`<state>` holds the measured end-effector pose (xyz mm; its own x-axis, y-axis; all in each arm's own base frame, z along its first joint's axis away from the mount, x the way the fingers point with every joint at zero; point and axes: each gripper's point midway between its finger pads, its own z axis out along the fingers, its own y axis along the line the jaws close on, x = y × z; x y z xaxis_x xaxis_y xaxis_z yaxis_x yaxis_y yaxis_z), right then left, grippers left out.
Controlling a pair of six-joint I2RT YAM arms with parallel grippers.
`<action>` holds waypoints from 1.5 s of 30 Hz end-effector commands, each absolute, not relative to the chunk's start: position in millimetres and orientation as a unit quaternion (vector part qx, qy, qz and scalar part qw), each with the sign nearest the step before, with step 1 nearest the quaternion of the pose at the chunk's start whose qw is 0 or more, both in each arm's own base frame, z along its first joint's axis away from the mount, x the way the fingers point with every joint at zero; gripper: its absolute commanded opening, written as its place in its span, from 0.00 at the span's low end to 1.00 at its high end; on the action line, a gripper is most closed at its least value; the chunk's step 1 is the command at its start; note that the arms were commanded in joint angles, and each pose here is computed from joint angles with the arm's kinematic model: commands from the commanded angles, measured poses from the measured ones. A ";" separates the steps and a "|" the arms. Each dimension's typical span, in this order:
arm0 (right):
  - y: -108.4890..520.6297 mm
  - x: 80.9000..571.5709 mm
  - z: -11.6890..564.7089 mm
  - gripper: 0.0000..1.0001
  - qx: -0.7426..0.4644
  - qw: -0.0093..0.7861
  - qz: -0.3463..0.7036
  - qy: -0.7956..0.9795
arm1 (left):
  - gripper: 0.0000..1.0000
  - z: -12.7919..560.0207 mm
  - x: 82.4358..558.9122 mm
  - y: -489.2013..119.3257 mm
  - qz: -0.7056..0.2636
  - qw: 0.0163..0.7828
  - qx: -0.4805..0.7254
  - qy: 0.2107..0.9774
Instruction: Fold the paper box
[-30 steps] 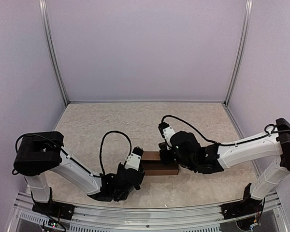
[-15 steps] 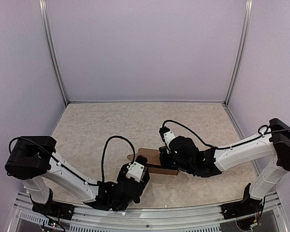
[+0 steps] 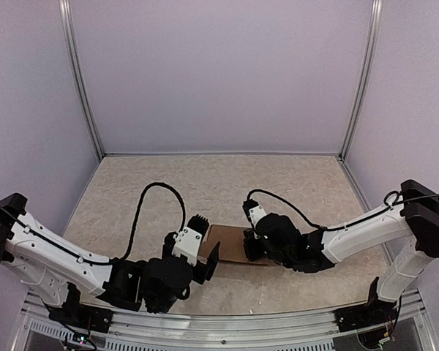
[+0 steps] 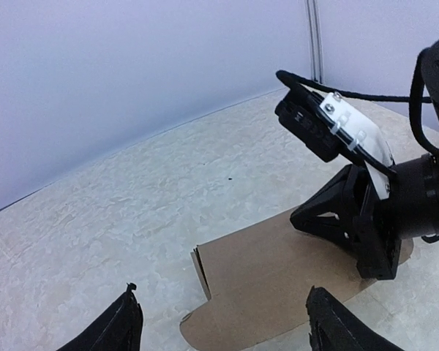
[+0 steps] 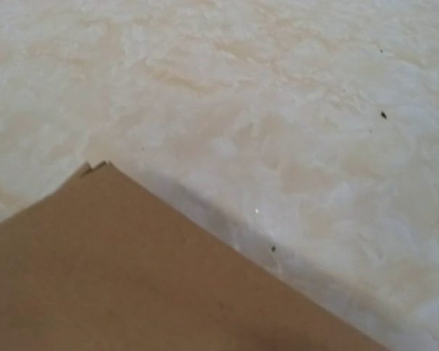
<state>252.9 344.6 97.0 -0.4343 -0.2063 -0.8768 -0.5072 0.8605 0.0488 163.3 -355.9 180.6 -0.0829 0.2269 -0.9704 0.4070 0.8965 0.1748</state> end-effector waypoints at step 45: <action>285.1 227.1 107.2 0.50 -0.214 0.456 0.125 0.855 | 0.53 51.3 260.2 -377.1 -0.354 0.302 0.178 0.867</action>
<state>234.4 313.2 129.2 -0.4455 -0.1856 -0.8758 -0.5026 0.8614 0.0731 258.0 -374.8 55.1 -0.7420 0.0864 -0.6648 0.5296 0.6834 -0.5024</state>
